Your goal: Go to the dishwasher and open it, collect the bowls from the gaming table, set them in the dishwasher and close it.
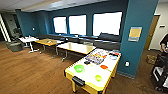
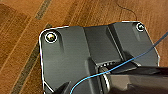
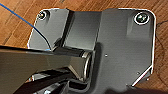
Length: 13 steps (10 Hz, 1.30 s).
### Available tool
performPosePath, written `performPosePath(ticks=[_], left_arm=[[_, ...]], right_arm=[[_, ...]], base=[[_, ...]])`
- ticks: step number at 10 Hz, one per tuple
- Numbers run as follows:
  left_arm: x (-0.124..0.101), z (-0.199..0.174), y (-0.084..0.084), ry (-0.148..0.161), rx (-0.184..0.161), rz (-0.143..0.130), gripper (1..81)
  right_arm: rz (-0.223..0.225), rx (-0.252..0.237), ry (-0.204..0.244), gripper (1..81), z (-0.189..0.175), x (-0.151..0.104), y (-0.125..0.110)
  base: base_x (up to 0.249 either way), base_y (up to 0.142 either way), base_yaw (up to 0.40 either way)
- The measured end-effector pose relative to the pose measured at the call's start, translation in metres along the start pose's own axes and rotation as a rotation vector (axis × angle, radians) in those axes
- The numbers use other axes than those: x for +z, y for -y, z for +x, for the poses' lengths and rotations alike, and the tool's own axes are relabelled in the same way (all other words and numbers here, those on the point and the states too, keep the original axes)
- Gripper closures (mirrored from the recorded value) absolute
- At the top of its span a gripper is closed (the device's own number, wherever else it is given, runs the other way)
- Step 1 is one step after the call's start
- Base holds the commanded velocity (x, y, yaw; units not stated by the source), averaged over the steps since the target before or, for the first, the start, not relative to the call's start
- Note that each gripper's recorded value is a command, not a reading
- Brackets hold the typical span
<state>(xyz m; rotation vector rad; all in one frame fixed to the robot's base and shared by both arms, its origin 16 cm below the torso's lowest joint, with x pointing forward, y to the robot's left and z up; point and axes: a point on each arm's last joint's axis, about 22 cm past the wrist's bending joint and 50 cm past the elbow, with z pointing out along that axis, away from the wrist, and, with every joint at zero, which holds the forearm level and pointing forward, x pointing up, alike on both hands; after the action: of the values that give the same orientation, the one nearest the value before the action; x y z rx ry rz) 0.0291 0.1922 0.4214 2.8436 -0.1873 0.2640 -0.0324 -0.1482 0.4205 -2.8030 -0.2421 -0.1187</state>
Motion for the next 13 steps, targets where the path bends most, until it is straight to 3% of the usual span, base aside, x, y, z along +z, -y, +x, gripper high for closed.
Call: performPosePath(ticks=[13], left_arm=[[0.0003,0.0001,-0.0010,0.001,0.000,-0.001,1.0]], right_arm=[[-0.001,0.000,0.001,1.0,-0.0005,-0.0003,-0.0012]], base=[[0.092,0.088,0.000]])
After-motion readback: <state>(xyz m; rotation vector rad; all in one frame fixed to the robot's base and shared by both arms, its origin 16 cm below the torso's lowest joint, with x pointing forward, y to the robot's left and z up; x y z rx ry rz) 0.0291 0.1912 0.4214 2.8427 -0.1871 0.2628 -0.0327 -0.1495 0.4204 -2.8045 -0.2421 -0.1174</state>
